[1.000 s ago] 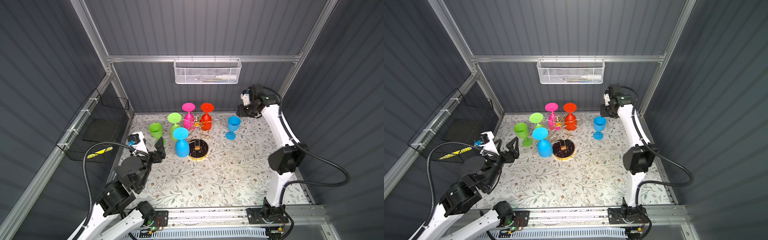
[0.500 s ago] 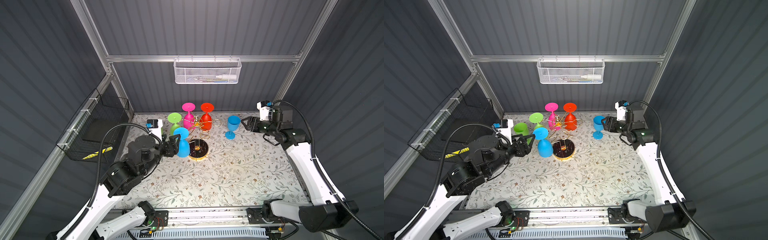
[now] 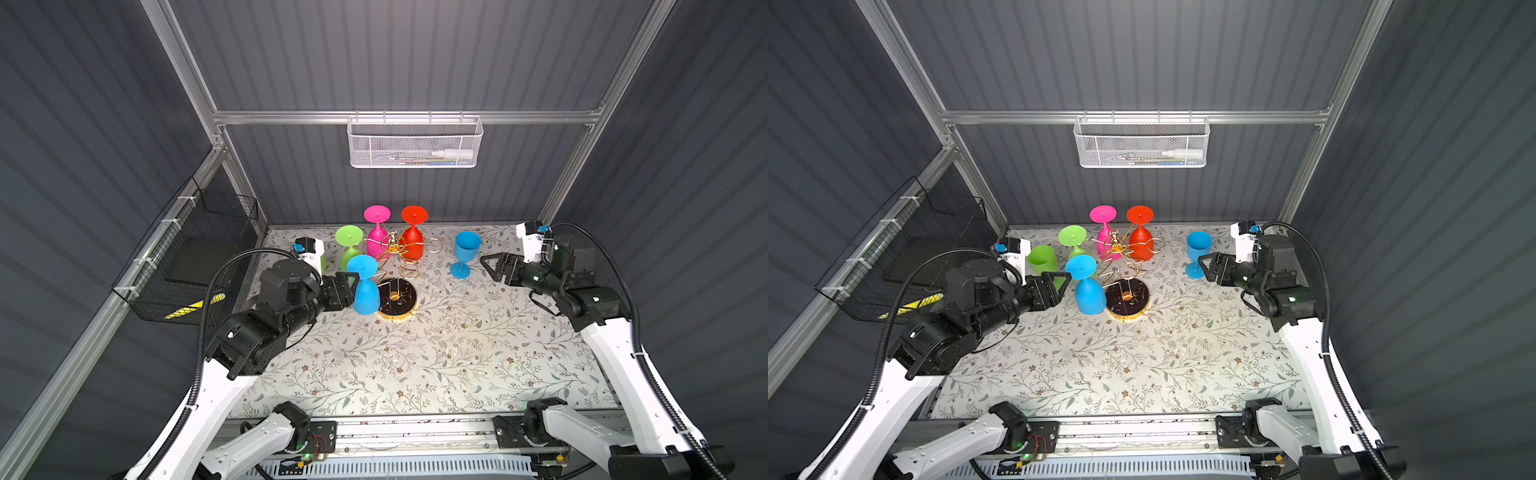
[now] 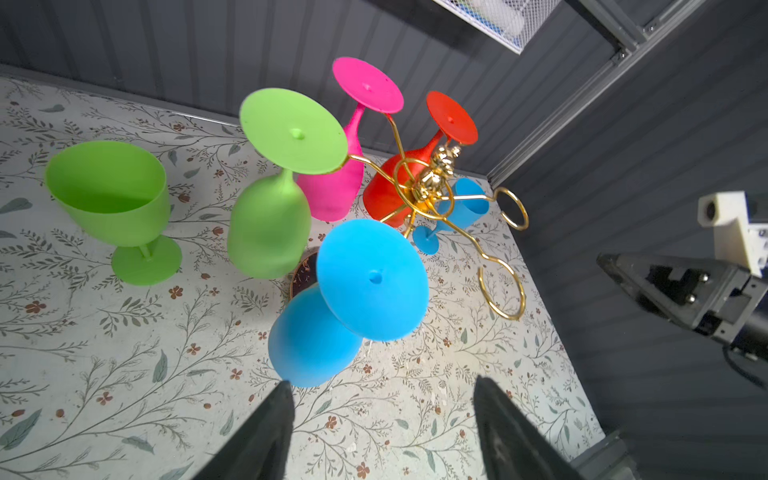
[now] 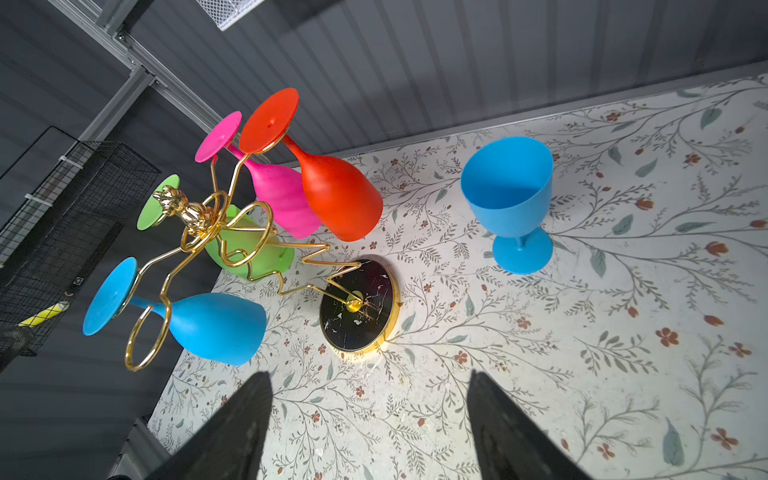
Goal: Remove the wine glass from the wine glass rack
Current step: 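Release the cyan glass and retract the right gripper while the left gripper approaches the rack, then position the left gripper around the stem of the second cyan glass on the rack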
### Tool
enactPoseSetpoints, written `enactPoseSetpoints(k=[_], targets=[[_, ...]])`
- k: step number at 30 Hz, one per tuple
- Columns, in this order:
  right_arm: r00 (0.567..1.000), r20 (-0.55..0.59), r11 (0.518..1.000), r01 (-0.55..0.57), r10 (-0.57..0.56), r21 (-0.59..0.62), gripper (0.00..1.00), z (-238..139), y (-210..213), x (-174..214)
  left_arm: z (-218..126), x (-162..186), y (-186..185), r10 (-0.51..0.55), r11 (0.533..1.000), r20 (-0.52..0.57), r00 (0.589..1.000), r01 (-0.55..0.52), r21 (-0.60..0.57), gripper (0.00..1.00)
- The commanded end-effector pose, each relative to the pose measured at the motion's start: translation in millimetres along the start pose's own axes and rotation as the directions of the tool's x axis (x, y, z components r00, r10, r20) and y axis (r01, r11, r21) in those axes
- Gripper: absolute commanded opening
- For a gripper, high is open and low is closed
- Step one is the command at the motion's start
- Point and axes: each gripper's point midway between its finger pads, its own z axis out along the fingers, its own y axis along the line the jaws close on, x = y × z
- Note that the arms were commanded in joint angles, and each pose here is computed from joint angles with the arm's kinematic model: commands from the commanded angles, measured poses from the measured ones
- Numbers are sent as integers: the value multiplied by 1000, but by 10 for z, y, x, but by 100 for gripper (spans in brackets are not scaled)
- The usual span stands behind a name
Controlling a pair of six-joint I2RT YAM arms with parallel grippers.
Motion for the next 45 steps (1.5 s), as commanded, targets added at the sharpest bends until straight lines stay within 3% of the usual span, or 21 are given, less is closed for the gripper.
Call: enactPoseSetpoints(k=[1,12,22,27,33,40,41,45], targets=[[1000,0,999,-5,5,-32,78,-29,53,43,95,106,-97,-62,991,-71,995,70,114,69],[1000,1,999,-4,4,-49,81,-122,90,150,349,78,-66,-196,937,-150,969,230,261,59],[1000,3,998,-3,3,-61,84,-184,124,194,507,68,-104,-220,910,-172,960,266,319,50],[1000,0,998,-4,5,-63,85,-186,126,208,538,80,-96,-222,910,-181,958,270,316,43],[1000,-7,997,-15,14,-70,86,-157,118,231,540,118,-36,-220,921,-186,958,267,285,26],[1000,-11,997,-22,21,-77,88,-144,123,237,504,128,12,-219,930,-178,959,260,259,18],[1000,-12,997,-23,23,-77,88,-141,121,238,497,135,27,-217,934,-177,960,258,249,19],[1000,-14,997,-24,23,-79,89,-139,123,242,482,178,127,-213,950,-175,961,245,192,55]])
